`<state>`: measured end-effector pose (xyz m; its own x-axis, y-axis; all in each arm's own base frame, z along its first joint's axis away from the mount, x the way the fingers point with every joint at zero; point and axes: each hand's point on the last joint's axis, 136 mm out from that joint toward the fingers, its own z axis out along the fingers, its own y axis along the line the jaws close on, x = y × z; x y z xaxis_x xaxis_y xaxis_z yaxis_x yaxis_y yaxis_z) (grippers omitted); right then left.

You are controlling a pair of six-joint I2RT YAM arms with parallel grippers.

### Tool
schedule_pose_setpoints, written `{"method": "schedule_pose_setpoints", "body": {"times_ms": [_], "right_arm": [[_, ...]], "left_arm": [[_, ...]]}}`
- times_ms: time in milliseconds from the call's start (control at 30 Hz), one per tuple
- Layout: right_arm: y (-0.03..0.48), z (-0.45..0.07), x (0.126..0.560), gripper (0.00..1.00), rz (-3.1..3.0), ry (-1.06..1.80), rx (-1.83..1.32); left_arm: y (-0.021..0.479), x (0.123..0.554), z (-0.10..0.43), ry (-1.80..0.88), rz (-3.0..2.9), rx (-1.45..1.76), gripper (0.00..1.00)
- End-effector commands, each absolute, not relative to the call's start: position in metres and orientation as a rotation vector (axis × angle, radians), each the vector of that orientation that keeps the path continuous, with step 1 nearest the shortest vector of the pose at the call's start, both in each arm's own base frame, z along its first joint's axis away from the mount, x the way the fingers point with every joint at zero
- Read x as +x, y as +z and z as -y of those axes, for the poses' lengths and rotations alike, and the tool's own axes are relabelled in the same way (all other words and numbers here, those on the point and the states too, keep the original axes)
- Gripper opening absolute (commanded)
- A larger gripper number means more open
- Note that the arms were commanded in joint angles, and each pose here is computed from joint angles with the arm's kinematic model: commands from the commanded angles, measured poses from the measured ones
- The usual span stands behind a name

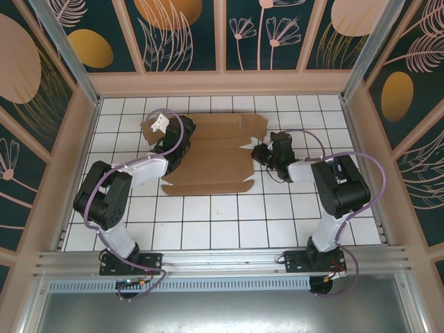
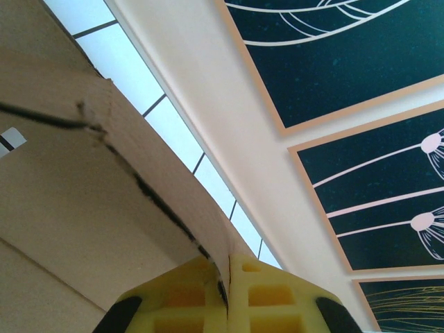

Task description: Fold the paper box

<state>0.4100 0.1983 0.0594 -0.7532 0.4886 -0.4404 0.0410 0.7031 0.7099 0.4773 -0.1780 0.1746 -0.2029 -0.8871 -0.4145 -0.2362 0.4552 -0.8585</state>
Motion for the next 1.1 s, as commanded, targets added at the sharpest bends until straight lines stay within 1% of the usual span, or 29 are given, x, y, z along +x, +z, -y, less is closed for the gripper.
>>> {"method": "schedule_pose_setpoints", "body": {"times_ms": [0, 133, 333, 467, 600, 767, 933, 1067], "right_arm": [[0.082, -0.211, 0.429, 0.0, -2.217, 1.029, 0.404], [0.084, -0.213, 0.45, 0.0, -2.216, 1.02, 0.416], [0.072, -0.193, 0.479, 0.0, -2.239, 0.906, 0.477], [0.053, -0.186, 0.487, 0.0, -2.292, 0.819, 0.503], [0.03, -0.177, 0.484, 0.0, -2.327, 0.756, 0.557], [0.017, -0.188, 0.482, 0.0, -2.353, 0.821, 0.555], [0.033, -0.207, 0.483, 0.0, -2.292, 0.968, 0.502], [0.043, -0.222, 0.482, 0.0, -2.281, 1.018, 0.435]], "left_arm": [[0.152, 0.473, 0.176, -0.72, -1.788, -0.964, 0.0], [0.154, 0.472, 0.175, -0.722, -1.788, -0.964, 0.0], [0.155, 0.472, 0.175, -0.724, -1.79, -0.963, 0.0], [0.153, 0.471, 0.176, -0.724, -1.792, -0.969, 0.0], [0.155, 0.472, 0.176, -0.728, -1.789, -0.965, 0.0], [0.154, 0.472, 0.177, -0.736, -1.791, -0.961, 0.0], [0.151, 0.472, 0.179, -0.742, -1.797, -0.965, 0.0], [0.15, 0.472, 0.179, -0.746, -1.799, -0.965, 0.0]]}}
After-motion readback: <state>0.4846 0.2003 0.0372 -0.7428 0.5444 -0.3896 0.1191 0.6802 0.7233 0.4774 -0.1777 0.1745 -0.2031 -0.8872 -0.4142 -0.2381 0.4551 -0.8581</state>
